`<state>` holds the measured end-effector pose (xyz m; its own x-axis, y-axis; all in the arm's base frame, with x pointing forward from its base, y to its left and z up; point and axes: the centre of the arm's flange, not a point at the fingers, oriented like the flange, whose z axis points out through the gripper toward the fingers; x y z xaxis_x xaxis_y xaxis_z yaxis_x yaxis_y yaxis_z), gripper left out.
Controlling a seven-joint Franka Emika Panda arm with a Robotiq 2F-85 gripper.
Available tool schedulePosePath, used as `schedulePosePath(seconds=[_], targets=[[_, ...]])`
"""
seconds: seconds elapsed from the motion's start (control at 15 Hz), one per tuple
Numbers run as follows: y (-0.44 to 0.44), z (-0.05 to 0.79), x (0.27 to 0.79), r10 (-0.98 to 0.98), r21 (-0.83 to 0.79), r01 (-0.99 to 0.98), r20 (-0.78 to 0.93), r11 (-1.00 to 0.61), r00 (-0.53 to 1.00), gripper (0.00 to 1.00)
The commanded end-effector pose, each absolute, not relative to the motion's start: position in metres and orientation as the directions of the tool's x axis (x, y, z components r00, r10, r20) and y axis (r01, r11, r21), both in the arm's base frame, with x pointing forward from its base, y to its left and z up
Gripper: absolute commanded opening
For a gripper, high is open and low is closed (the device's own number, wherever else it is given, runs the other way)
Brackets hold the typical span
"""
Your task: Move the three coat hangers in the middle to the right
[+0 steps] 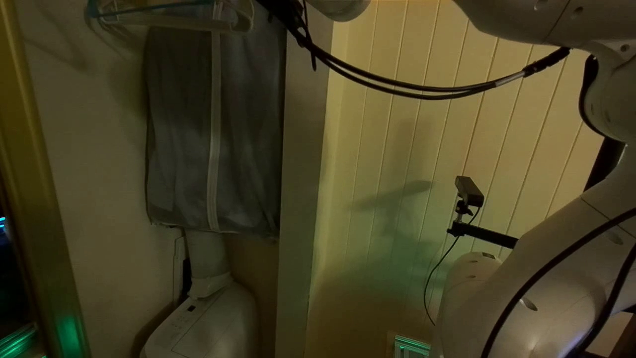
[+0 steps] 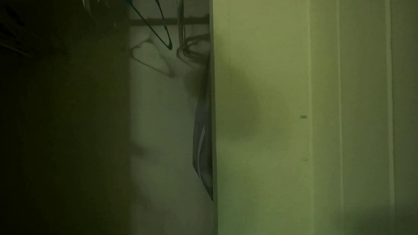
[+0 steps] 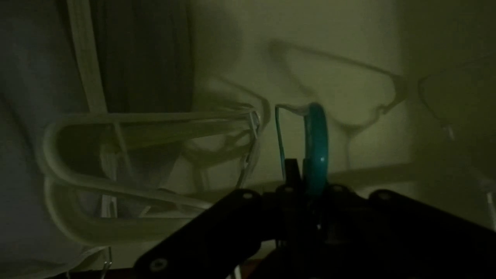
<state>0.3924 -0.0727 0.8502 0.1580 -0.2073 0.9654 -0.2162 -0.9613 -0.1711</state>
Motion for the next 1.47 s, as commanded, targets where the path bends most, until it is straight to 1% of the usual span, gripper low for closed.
schedulePosePath(seconds=[0.0,0.33,0.4,0.47,0.53,0.73,0.87,1.0,1.07,1.13,1.2,1.4], targets=[[-0.088,0.867,0.404,-0.275,-0.237,-0.3,0.957,-0.924,0.091,0.03],[-0.106,0.87,0.415,-0.317,-0.274,-0.353,0.946,-0.895,0.067,0.04],[-0.106,0.869,0.416,-0.311,-0.267,-0.353,0.947,-0.897,0.074,0.32],[-0.106,0.869,0.417,-0.311,-0.267,-0.357,0.948,-0.895,0.072,0.33],[-0.106,0.869,0.417,-0.314,-0.27,-0.359,0.947,-0.893,0.068,0.39],[-0.1,0.88,0.409,-0.312,-0.282,-0.35,0.949,-0.894,0.033,0.61],[-0.089,0.896,0.4,-0.325,-0.323,-0.293,0.945,-0.9,-0.043,0.75],[-0.076,0.909,0.389,-0.323,-0.339,-0.228,0.94,-0.913,-0.105,0.88],[-0.07,0.913,0.384,-0.315,-0.334,-0.2,0.941,-0.921,-0.122,0.95],[-0.062,0.917,0.379,-0.313,-0.334,-0.186,0.94,-0.924,-0.132,0.99],[-0.051,0.919,0.37,-0.305,-0.322,-0.157,0.944,-0.934,-0.125,1.0],[-0.027,0.924,0.346,-0.257,-0.266,-0.115,0.963,-0.957,-0.086,1.0]])
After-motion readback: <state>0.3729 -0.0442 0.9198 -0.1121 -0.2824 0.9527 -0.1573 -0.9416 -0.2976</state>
